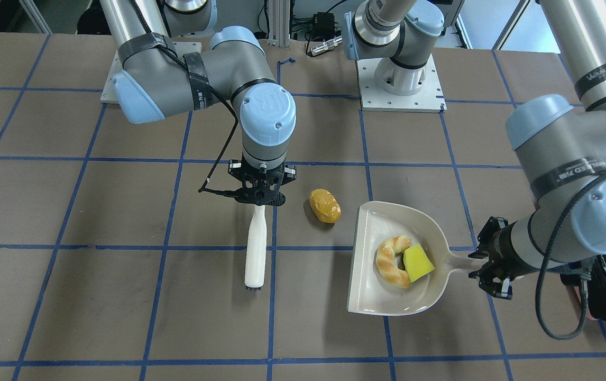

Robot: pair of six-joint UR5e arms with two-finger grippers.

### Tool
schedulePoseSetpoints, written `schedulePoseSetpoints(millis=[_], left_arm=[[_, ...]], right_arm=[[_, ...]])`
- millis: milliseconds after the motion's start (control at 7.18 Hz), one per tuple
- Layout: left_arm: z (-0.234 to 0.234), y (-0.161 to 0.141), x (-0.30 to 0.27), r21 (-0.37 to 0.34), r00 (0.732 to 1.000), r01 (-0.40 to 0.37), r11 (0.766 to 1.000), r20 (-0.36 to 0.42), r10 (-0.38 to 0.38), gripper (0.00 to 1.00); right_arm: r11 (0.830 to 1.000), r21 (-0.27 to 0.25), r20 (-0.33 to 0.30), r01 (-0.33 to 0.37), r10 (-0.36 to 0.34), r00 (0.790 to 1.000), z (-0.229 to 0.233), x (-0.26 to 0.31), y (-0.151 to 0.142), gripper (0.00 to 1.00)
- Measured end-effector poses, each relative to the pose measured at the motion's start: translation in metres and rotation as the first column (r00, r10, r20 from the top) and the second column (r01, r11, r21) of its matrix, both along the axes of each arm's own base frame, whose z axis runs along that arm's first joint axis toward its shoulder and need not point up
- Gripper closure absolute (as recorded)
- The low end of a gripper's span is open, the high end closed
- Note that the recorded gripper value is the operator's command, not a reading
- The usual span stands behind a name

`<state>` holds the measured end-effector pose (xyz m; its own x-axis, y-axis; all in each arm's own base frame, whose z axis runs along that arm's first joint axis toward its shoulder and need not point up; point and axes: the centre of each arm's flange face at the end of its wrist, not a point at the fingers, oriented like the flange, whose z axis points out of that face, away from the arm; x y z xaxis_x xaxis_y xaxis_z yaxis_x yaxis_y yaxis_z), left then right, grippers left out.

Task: Sweep and dump trash into bin
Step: 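Pull the dustpan nearer with the left gripper while the right brings the brush over, then sweep the yellow item into the dustpan with the right gripper's brush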

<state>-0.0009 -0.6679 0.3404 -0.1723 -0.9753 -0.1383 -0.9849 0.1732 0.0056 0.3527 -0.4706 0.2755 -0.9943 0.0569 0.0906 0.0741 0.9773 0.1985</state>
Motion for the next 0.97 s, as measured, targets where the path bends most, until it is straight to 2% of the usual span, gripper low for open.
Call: schedulePoseSetpoints(millis=[278, 418, 696, 975], left_arm=[[-0.004, 0.042, 0.018, 0.037, 1.0, 0.024, 0.999, -0.013, -0.024, 1.0], [-0.011, 0.059, 0.024, 0.045, 1.0, 0.011, 0.999, -0.013, -0.01, 1.0], [-0.035, 0.084, 0.032, 0.039, 0.999, -0.049, 0.998, -0.003, 0.049, 1.0], [-0.069, 0.106, 0.029, 0.021, 0.992, -0.119, 0.993, 0.043, 0.118, 1.0]], right_arm=[[1.0, 0.01, 0.0, 0.027, -0.027, 1.0, 0.007, -0.007, 0.037, 0.85], [0.999, 0.008, -0.006, 0.037, -0.037, 0.999, 0.009, -0.002, 0.055, 0.85], [0.999, 0.005, -0.017, 0.036, -0.036, 0.999, 0.004, 0.016, 0.086, 0.85], [0.998, 0.002, -0.001, 0.065, -0.065, 0.998, -0.001, 0.037, 0.106, 0.85]])
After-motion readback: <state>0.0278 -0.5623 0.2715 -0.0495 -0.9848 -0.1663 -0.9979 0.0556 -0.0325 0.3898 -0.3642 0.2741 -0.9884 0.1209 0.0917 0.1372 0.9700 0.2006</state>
